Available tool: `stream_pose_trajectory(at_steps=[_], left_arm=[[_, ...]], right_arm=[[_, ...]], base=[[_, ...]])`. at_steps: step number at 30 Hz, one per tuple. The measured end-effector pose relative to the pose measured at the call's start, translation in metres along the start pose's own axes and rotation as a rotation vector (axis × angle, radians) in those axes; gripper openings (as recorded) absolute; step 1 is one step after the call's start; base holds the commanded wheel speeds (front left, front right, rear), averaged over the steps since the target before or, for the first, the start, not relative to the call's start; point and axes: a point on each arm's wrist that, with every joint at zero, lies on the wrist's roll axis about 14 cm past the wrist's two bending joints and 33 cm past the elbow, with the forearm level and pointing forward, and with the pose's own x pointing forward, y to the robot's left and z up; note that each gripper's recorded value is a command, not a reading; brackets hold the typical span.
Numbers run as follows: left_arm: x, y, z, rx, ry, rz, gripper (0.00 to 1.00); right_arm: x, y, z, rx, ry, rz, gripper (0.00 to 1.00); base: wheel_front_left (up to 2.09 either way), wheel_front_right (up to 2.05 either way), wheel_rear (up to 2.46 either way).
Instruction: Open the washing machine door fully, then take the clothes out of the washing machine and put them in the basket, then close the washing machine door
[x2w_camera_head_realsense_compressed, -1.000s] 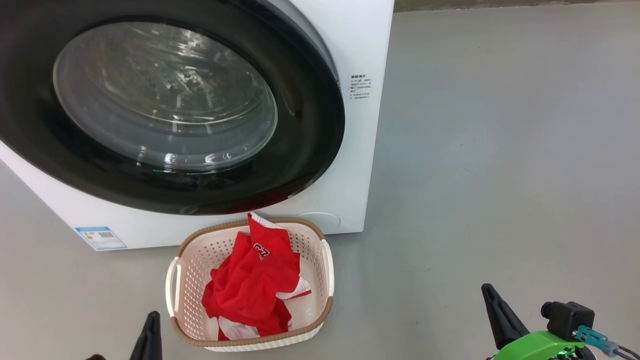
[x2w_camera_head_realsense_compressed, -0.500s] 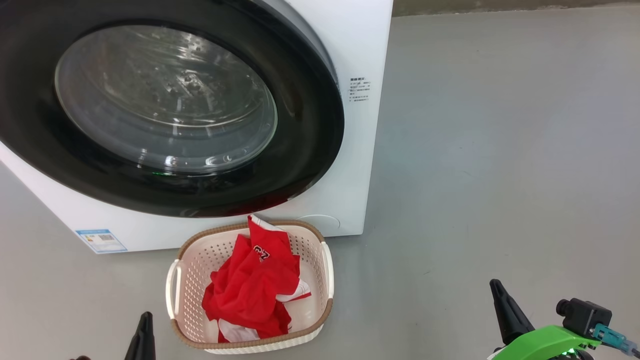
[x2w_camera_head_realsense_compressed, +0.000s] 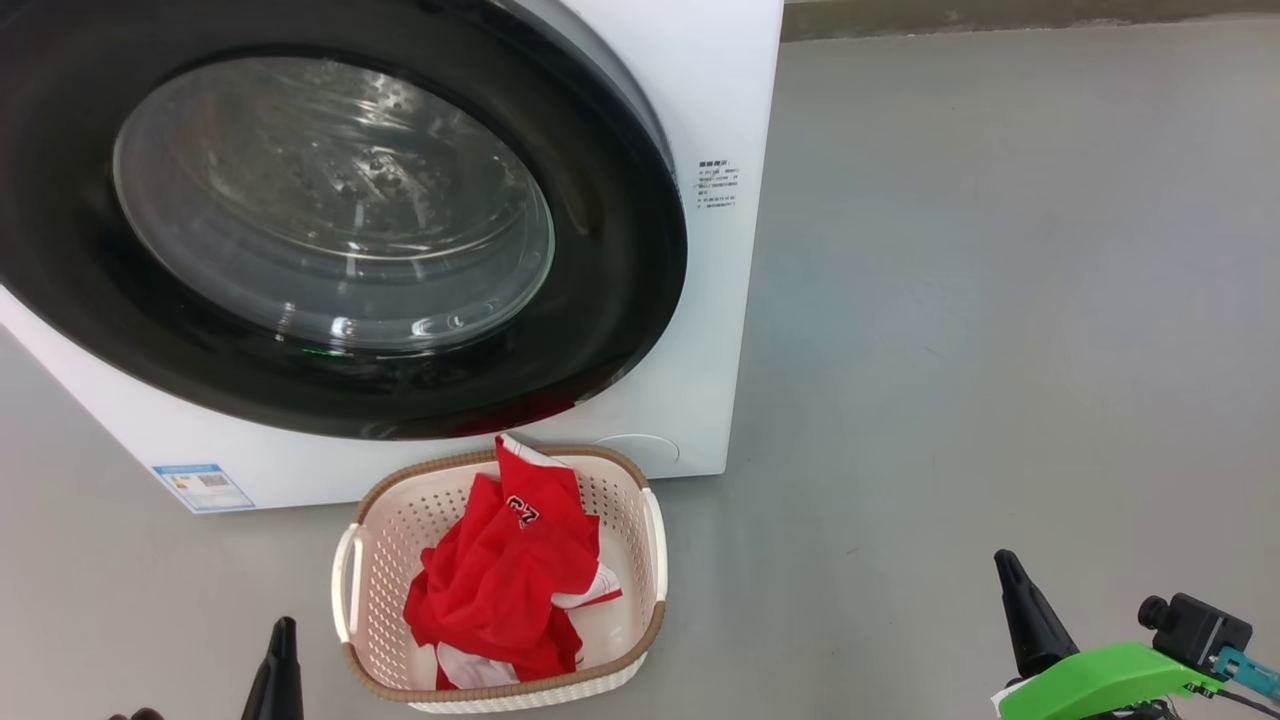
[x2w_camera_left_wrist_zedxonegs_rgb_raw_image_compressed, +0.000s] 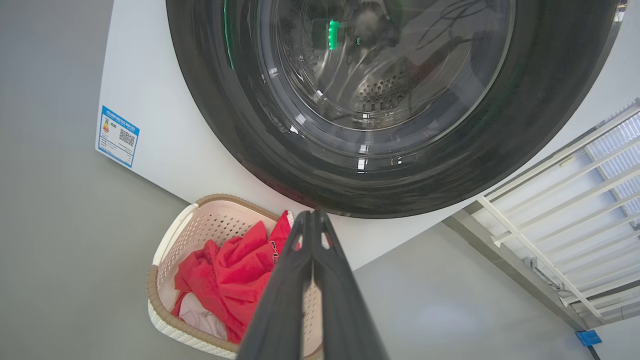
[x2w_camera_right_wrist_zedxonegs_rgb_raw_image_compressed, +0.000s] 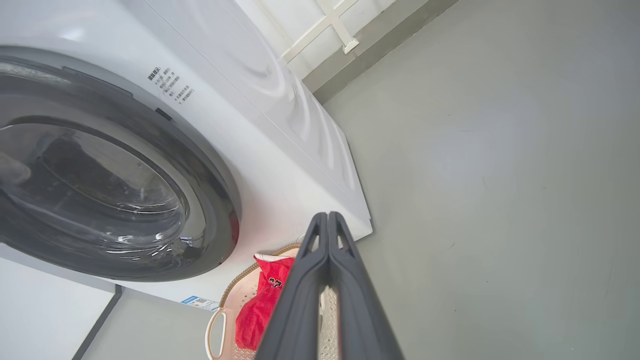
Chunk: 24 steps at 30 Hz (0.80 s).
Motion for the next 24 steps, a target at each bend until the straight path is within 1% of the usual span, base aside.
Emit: stream_pose_trajectory(at_steps=[24], left_arm=[[0.004, 0.0, 0.008, -0.239, -0.004, 0.01, 0.0]], right_arm=[[0.0, 0.002, 0.012, 0.265, -0.025, -0.006, 0.0]], base=[[0.0, 0.0, 0.0]])
